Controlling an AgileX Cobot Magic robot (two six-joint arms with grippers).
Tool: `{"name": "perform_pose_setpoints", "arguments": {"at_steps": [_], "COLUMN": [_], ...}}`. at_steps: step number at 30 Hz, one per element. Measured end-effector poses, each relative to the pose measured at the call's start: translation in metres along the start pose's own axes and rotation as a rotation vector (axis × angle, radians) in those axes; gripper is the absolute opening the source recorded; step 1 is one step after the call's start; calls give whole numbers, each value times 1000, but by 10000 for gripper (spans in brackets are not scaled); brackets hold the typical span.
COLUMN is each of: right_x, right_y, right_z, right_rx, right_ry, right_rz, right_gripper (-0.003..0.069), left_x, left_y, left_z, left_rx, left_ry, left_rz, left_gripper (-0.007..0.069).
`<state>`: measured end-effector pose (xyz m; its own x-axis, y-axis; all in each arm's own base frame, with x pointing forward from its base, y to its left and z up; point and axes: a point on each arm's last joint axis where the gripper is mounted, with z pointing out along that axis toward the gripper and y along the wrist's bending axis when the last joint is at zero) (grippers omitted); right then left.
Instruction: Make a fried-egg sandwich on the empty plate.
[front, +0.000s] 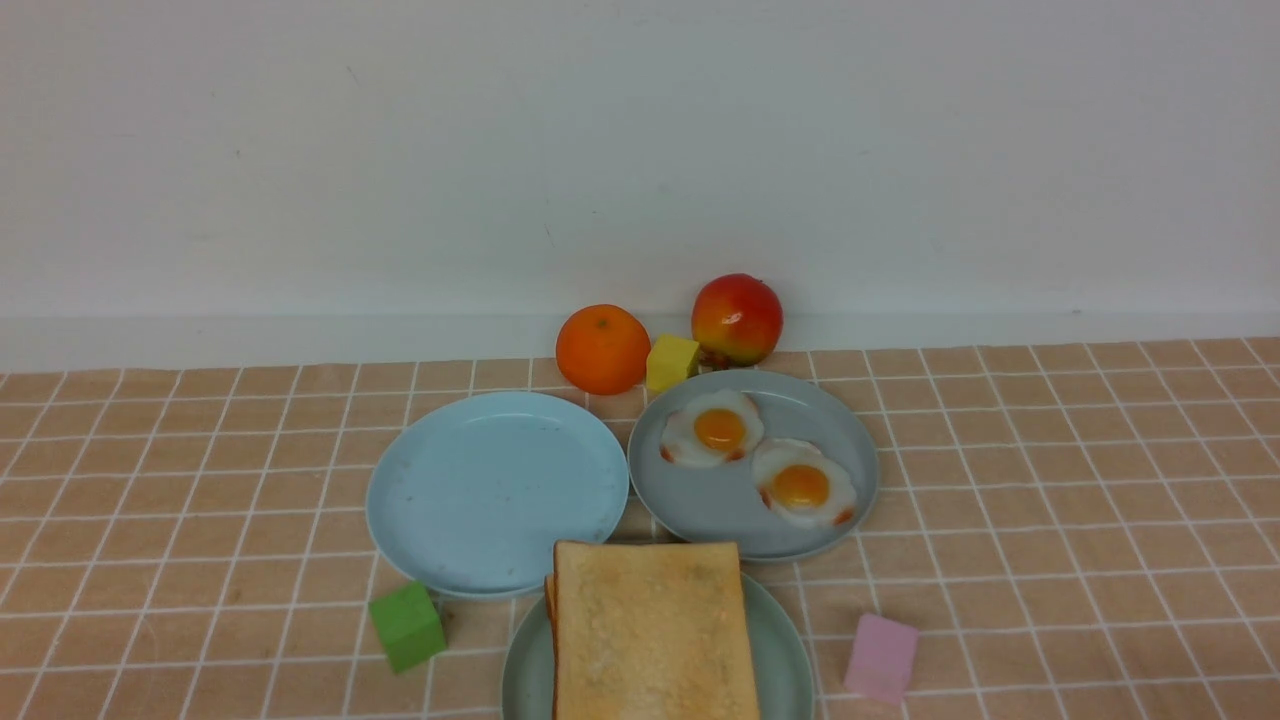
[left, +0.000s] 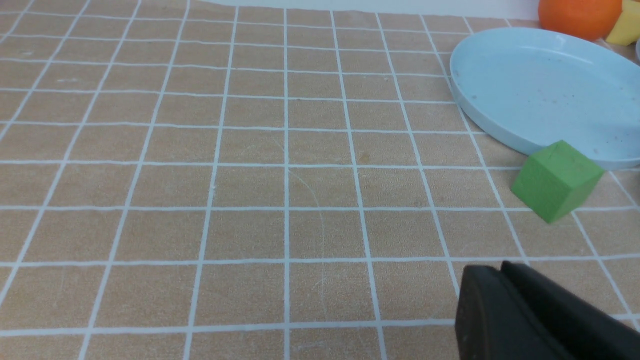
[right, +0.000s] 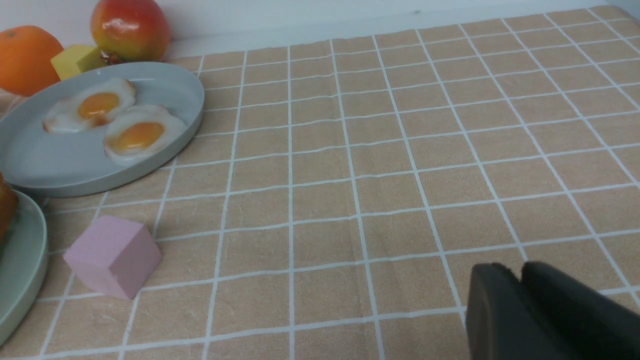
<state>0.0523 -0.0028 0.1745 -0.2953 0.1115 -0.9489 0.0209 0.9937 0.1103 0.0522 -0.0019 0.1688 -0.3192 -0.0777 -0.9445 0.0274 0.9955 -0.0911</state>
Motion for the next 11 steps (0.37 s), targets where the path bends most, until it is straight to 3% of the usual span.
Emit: {"name": "perform_pose_setpoints", "arguments": {"at_steps": [11], "right_x": [0], "right_y": [0], "right_z": [0], "right_rx": [0], "right_ry": [0], "right_rz": [0], "right_gripper": [104], "left_x": [0], "left_y": [0], "left_z": [0], "left_rx": [0], "left_ry": [0], "left_rz": [0], "left_gripper": [49]}}
